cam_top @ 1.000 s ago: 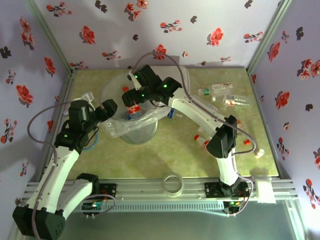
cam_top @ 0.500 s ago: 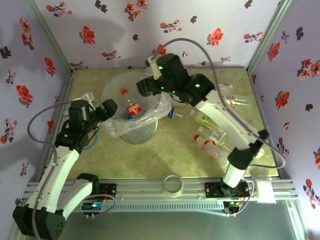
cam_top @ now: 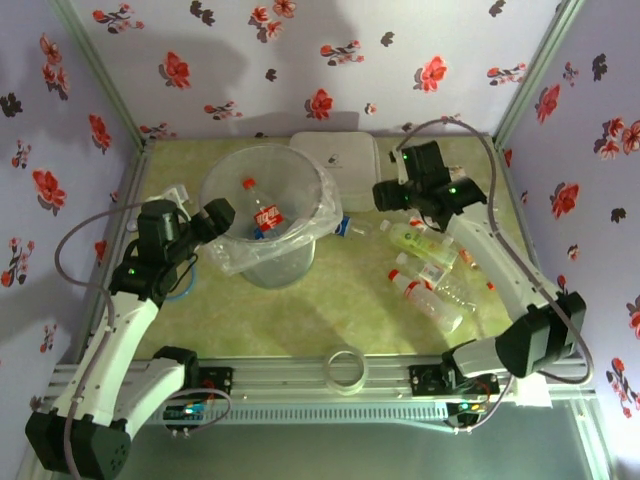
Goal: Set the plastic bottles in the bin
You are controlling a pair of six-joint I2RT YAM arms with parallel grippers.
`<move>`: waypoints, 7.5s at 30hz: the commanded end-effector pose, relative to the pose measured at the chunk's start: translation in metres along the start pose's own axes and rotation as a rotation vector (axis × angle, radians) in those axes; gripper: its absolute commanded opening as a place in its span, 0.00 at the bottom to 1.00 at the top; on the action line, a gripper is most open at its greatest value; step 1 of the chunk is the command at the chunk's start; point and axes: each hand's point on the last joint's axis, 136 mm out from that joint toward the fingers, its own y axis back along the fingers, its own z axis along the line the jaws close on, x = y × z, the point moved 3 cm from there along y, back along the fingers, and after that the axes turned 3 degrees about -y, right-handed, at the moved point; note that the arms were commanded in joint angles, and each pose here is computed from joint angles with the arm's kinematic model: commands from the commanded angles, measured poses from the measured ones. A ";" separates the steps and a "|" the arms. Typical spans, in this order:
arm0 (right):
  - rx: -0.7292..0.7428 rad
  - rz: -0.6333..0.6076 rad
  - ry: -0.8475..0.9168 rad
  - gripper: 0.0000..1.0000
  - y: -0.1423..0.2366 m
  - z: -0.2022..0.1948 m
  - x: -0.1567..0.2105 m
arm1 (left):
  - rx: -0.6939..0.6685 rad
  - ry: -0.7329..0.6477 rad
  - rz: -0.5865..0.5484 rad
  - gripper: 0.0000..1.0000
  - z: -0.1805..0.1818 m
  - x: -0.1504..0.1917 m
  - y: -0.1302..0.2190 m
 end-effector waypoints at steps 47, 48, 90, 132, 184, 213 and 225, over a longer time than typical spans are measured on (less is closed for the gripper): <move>-0.284 0.363 0.092 0.68 -0.172 0.091 0.076 | -0.004 -0.001 -0.006 0.88 -0.004 -0.005 -0.001; -0.287 0.366 0.090 0.67 -0.168 0.092 0.076 | -0.004 0.000 -0.005 0.88 -0.004 -0.005 -0.001; -0.662 -0.233 0.026 0.50 0.127 0.162 -0.105 | 0.036 0.006 -0.025 0.89 -0.005 0.000 0.010; -0.501 -0.144 0.251 0.82 0.073 0.229 -0.082 | -0.001 -0.024 -0.032 0.89 0.001 -0.004 0.016; -0.163 -0.210 -0.306 0.75 0.079 0.030 -0.057 | 0.028 -0.015 -0.021 0.89 -0.004 -0.007 0.006; 0.123 0.664 -0.097 0.67 -0.055 0.007 0.192 | 0.033 0.015 -0.029 0.89 -0.005 -0.010 0.002; 0.183 0.752 -0.053 0.69 -0.088 0.002 0.216 | -0.016 -0.197 0.056 0.87 -0.020 -0.026 0.008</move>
